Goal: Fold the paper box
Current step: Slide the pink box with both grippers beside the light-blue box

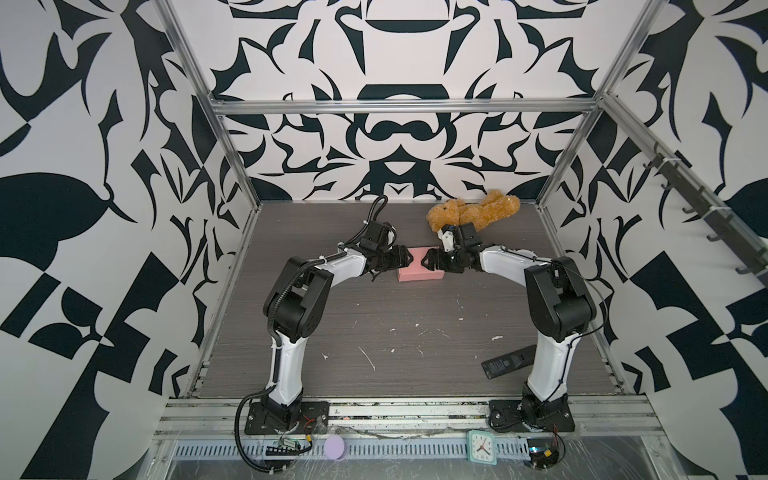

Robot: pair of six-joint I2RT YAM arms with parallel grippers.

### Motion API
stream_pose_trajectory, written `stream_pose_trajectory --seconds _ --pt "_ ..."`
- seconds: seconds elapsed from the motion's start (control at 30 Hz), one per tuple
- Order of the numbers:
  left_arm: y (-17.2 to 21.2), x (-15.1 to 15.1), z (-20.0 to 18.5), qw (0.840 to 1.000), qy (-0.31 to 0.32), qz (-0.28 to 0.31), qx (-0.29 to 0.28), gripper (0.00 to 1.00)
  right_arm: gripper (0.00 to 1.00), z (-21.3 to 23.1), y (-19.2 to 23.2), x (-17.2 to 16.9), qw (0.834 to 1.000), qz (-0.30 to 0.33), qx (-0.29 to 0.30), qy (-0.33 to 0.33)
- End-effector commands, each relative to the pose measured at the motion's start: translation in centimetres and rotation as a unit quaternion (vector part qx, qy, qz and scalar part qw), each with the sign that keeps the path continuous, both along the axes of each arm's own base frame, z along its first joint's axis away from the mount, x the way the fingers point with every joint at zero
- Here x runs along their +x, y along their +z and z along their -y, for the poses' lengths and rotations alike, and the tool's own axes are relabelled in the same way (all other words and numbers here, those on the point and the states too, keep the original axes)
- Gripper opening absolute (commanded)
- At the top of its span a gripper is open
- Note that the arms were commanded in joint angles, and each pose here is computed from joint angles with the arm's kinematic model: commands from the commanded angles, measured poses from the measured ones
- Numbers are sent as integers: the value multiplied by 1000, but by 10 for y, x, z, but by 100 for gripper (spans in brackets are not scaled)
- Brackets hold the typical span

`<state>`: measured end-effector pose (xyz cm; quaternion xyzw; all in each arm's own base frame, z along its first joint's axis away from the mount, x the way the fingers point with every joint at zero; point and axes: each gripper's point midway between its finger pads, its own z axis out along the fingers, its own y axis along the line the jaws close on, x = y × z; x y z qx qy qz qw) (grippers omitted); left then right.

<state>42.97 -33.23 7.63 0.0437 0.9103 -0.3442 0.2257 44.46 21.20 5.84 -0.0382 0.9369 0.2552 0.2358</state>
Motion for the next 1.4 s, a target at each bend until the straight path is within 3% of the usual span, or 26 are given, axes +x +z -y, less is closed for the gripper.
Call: stream_pose_trajectory --seconds 0.0,0.57,0.8,0.9,1.37 --pt "4 -4 26 999 -42 3 -22 68 85 -35 38 12 996 44 55 47" --pt "-12 19 27 1000 -27 3 2 69 85 -27 39 28 997 49 52 34" --pt "-16 22 22 1000 -17 5 14 73 90 -18 39 30 997 53 48 23" --pt "-15 22 20 1000 -15 5 18 75 99 -16 41 30 997 56 46 20" --pt "10 14 4 999 -9 32 40 89 99 5 71 24 995 96 14 -3"
